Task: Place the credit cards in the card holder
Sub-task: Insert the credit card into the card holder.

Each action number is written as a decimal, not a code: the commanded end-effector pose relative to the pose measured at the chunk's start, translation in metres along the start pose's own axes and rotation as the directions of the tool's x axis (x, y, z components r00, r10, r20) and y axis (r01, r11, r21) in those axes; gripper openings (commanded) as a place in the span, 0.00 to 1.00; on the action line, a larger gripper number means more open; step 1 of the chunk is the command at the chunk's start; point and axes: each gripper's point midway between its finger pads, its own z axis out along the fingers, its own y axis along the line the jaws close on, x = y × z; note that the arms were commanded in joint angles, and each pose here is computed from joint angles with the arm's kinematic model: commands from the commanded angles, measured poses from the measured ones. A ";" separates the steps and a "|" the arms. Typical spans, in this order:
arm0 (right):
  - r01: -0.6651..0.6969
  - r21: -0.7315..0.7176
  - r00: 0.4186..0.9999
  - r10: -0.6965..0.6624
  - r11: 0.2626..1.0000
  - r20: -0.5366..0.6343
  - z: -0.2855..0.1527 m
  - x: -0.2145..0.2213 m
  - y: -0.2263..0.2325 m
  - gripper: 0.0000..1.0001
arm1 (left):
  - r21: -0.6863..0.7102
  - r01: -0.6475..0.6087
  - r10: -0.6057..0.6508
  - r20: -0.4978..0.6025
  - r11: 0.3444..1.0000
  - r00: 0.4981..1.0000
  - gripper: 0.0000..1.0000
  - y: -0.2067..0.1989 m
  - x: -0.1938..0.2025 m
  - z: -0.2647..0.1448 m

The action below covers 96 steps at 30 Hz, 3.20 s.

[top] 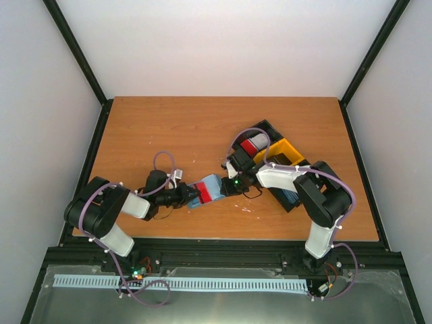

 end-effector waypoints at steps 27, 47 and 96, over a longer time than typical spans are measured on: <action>-0.016 -0.018 0.993 0.014 1.000 -0.116 0.017 0.027 0.001 0.10 | 0.075 -0.004 -0.002 0.086 0.997 0.996 0.01 -0.004 -0.013 0.001; -0.018 -0.014 0.993 0.016 1.000 -0.115 0.019 0.025 0.000 0.09 | 0.001 0.036 -0.036 -0.040 0.999 0.999 0.13 0.005 -0.012 0.024; 0.008 -0.086 0.997 -0.015 0.996 -0.075 0.021 0.023 0.009 0.08 | -0.595 0.018 -0.099 -0.104 0.804 0.990 0.87 0.025 0.005 -0.015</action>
